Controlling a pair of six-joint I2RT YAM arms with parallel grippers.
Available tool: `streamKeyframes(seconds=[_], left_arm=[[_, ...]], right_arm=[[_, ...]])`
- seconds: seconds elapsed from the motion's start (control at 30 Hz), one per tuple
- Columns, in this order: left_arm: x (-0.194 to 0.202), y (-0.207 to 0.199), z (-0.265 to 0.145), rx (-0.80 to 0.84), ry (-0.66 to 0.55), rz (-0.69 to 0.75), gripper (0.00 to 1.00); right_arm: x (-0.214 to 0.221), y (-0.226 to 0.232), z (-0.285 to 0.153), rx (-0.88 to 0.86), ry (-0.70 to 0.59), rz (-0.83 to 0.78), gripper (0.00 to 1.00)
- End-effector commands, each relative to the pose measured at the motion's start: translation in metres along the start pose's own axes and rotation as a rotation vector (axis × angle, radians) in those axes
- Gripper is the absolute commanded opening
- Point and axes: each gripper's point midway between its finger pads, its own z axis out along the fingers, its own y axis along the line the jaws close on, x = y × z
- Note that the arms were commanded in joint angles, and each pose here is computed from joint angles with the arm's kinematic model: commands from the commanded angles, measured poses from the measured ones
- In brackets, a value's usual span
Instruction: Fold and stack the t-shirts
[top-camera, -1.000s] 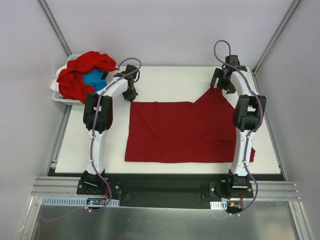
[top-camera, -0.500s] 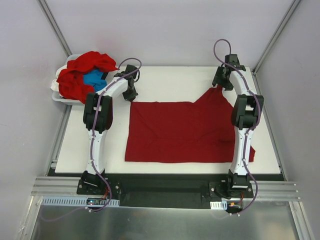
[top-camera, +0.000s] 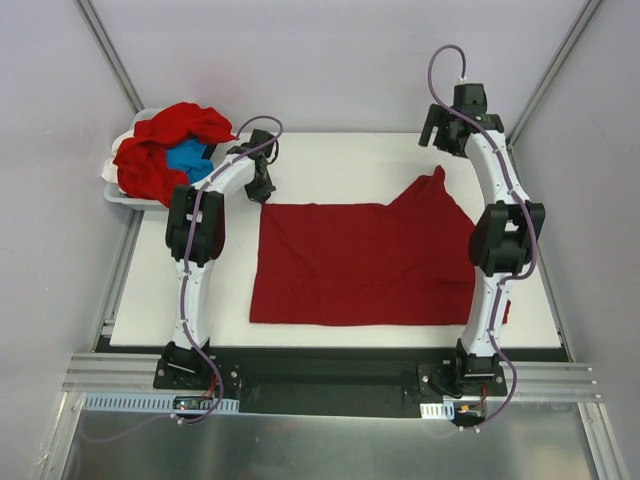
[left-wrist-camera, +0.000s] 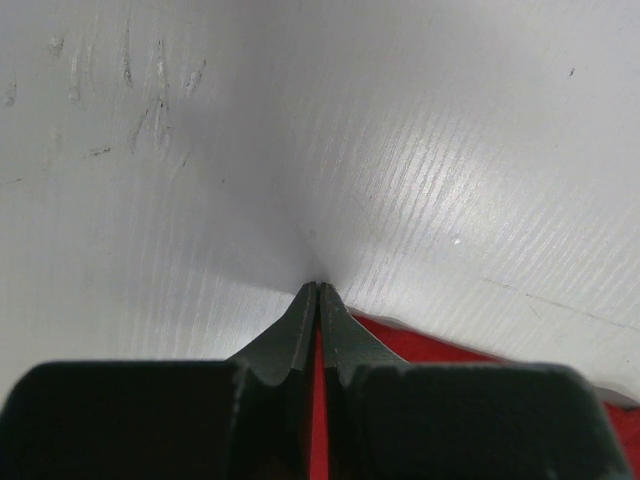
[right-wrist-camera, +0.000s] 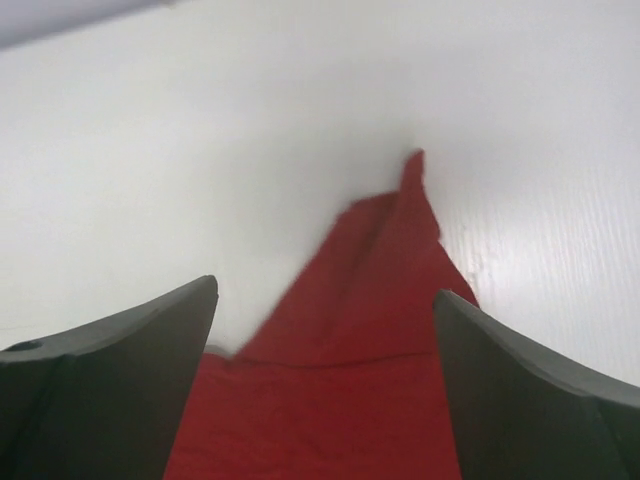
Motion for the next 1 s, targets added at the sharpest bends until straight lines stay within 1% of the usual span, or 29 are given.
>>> streamKeyframes(seconds=[0.0, 0.03, 0.1, 0.3, 0.37, 0.4, 0.43, 0.5, 0.7, 0.77, 0.87, 0.9, 0.97], left_arm=[[0.009, 0.002, -0.002, 0.019, 0.039, 0.013, 0.0], [0.008, 0.001, -0.003, 0.024, 0.037, 0.014, 0.0], [0.007, 0.002, -0.005, 0.026, 0.033, 0.021, 0.0], [0.009, 0.008, -0.007, 0.013, 0.029, 0.027, 0.0], [0.009, 0.008, -0.007, 0.019, 0.031, 0.023, 0.0], [0.01, 0.008, -0.006, 0.019, 0.035, 0.021, 0.0], [0.01, 0.007, -0.006, 0.022, 0.035, 0.02, 0.0], [0.01, 0.006, -0.006, 0.027, 0.037, 0.017, 0.0], [0.009, 0.004, -0.007, 0.035, 0.036, 0.016, 0.0], [0.009, 0.005, -0.007, 0.035, 0.036, 0.017, 0.0], [0.009, 0.005, -0.006, 0.034, 0.037, 0.017, 0.0], [0.01, 0.005, -0.005, 0.035, 0.041, 0.014, 0.0], [0.011, 0.003, -0.004, 0.041, 0.046, 0.011, 0.0]], right_arm=[[0.007, 0.045, 0.006, -0.091, 0.01, -0.042, 0.93], [0.022, 0.045, 0.025, -0.075, 0.067, -0.019, 0.93], [0.034, 0.046, 0.036, -0.065, 0.099, 0.009, 0.93], [0.052, 0.039, 0.063, -0.015, 0.133, 0.033, 0.96], [0.058, 0.035, 0.07, 0.006, 0.145, 0.044, 1.0], [0.06, 0.036, 0.072, 0.005, 0.149, 0.047, 1.0], [0.064, 0.036, 0.075, 0.003, 0.159, 0.056, 0.97], [0.073, 0.039, 0.085, -0.01, 0.185, 0.07, 0.96], [0.099, 0.086, 0.108, -0.232, 0.275, 0.17, 0.96], [0.104, 0.101, 0.111, -0.269, 0.288, 0.179, 0.96], [0.11, 0.124, 0.116, -0.342, 0.294, 0.189, 0.96], [0.104, 0.138, 0.116, -0.417, 0.275, 0.193, 0.96], [0.105, 0.15, 0.118, -0.488, 0.269, 0.215, 0.96]])
